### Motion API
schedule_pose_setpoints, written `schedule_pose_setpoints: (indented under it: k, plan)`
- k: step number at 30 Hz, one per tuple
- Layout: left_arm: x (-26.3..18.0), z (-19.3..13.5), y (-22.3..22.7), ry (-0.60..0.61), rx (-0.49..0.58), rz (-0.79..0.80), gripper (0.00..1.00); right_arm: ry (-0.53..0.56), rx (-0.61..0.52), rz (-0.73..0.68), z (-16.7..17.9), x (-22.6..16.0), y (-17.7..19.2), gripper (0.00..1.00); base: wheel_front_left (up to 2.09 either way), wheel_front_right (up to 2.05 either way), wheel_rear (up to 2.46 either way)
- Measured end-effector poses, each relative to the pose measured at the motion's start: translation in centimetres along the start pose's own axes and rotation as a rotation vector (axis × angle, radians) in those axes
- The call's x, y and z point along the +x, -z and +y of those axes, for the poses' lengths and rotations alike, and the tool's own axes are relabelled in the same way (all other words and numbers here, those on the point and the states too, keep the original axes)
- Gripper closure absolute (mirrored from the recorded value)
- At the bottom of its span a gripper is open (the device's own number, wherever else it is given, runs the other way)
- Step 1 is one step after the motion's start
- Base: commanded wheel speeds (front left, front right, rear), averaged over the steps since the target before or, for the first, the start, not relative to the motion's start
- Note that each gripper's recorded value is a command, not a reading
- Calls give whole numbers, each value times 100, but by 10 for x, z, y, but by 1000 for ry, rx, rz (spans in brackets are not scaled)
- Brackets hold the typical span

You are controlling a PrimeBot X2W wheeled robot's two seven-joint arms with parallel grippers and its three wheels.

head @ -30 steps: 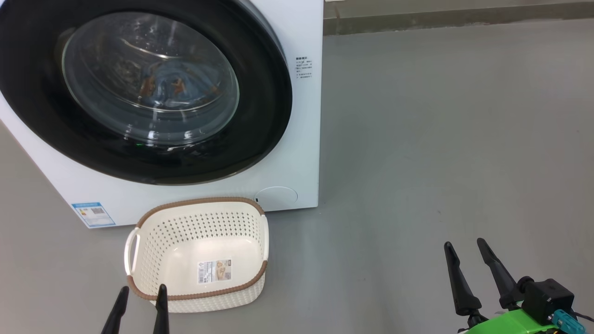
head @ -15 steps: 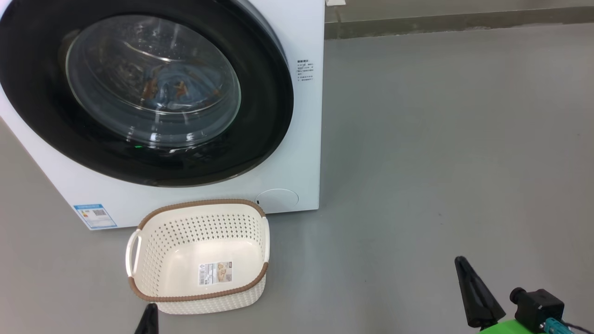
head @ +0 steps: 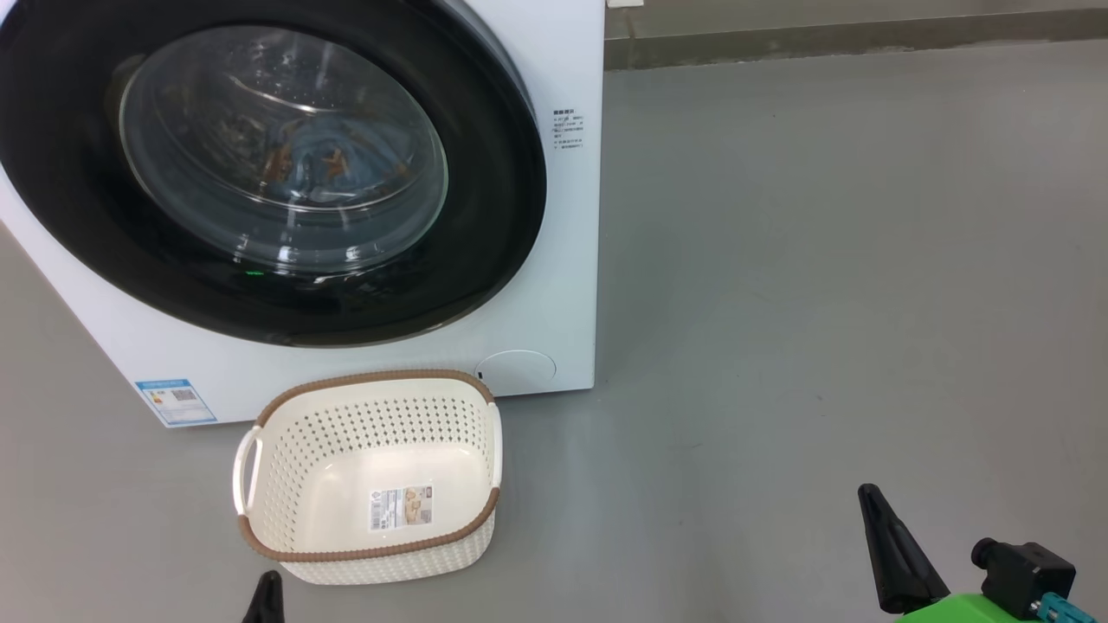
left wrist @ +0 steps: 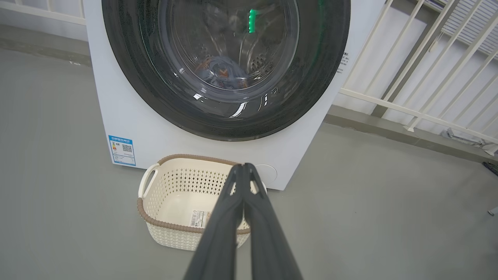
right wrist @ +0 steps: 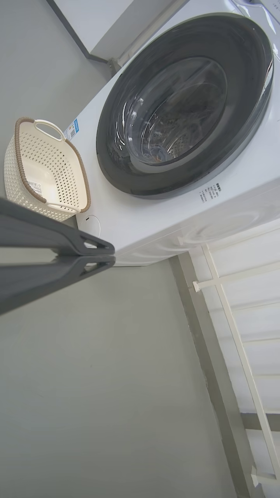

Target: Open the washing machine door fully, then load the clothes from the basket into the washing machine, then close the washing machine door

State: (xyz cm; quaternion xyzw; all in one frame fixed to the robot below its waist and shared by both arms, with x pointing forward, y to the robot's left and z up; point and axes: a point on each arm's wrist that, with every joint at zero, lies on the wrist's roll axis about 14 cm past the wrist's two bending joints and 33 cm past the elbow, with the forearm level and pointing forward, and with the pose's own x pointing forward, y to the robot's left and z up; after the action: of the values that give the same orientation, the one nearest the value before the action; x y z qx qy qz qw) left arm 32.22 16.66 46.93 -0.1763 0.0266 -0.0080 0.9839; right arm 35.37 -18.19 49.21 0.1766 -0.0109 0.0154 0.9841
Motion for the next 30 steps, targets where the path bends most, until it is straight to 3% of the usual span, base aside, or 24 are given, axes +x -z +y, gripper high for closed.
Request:
schedule_pose_setpoints:
  k: [30]
  plan:
    - [12, 13, 2, -69, -331, 38, 100, 85, 336, 27, -16, 4, 4, 100, 0, 0, 0]
